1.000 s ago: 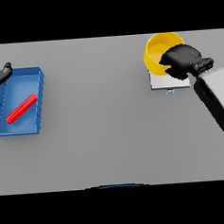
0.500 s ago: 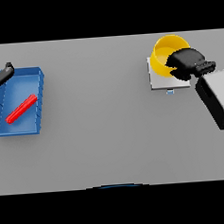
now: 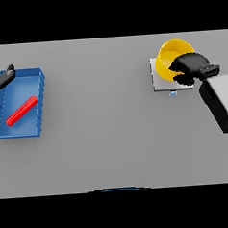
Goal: Pick up the red beaker and tilt it to pour out 1 green nut into yellow bowl. Pick up the yellow bowl and place it on the metallic measuring scale.
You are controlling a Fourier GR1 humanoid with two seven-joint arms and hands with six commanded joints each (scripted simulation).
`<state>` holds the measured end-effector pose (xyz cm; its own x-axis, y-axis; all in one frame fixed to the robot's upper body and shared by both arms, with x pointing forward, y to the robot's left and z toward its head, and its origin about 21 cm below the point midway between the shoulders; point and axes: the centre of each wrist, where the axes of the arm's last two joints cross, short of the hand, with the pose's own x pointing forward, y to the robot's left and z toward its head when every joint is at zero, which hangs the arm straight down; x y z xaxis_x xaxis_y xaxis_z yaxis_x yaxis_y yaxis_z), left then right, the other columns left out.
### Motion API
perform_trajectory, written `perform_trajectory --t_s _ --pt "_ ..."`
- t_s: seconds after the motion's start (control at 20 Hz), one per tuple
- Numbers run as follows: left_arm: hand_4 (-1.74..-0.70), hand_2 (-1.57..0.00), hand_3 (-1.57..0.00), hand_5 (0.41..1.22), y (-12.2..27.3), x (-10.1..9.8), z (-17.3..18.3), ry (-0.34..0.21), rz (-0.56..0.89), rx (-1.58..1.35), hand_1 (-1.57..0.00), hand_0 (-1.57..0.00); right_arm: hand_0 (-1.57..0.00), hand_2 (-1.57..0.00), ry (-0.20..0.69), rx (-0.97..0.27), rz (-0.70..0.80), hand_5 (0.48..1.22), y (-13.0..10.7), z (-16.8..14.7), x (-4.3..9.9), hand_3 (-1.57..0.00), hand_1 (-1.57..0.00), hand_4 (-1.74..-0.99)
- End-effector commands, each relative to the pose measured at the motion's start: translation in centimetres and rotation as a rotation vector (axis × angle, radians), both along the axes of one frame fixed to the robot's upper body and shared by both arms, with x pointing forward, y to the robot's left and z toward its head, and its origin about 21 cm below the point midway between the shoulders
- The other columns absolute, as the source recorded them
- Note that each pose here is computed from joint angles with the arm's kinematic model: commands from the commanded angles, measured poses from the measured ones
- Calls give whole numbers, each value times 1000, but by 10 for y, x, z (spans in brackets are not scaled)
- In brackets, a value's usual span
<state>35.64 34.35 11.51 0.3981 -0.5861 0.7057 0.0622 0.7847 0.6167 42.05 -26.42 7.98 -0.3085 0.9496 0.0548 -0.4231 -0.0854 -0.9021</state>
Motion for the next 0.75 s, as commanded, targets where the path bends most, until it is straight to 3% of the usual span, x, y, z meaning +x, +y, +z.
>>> perform_trajectory --t_s 0.0,0.15,0.3,0.45,0.7 --pt "-836 1 1 774 2 1 3 3 7 7 1 1 -1335 -1007 8 20 -3 1074 0 0 1 -816 -1125 -1592" --pt "-839 1 1 764 -1 1 -1 -3 1 -9 1 1 -757 -579 39 42 -27 923 -1 3 0 -476 -673 -1513" --pt "-831 1 1 754 -1 1 -2 4 -2 -3 1 1 -387 -300 55 45 -32 847 2 2 1 -258 -380 -1476" --pt "-835 1 1 752 0 3 2 3 10 2 1 1 -198 -153 58 22 -22 817 1 2 1 -131 -194 -1435" --pt "-833 1 1 760 -5 2 0 -7 -3 -6 1 1 -64 -50 82 -4 -38 779 1 2 2 -42 -63 -1390"
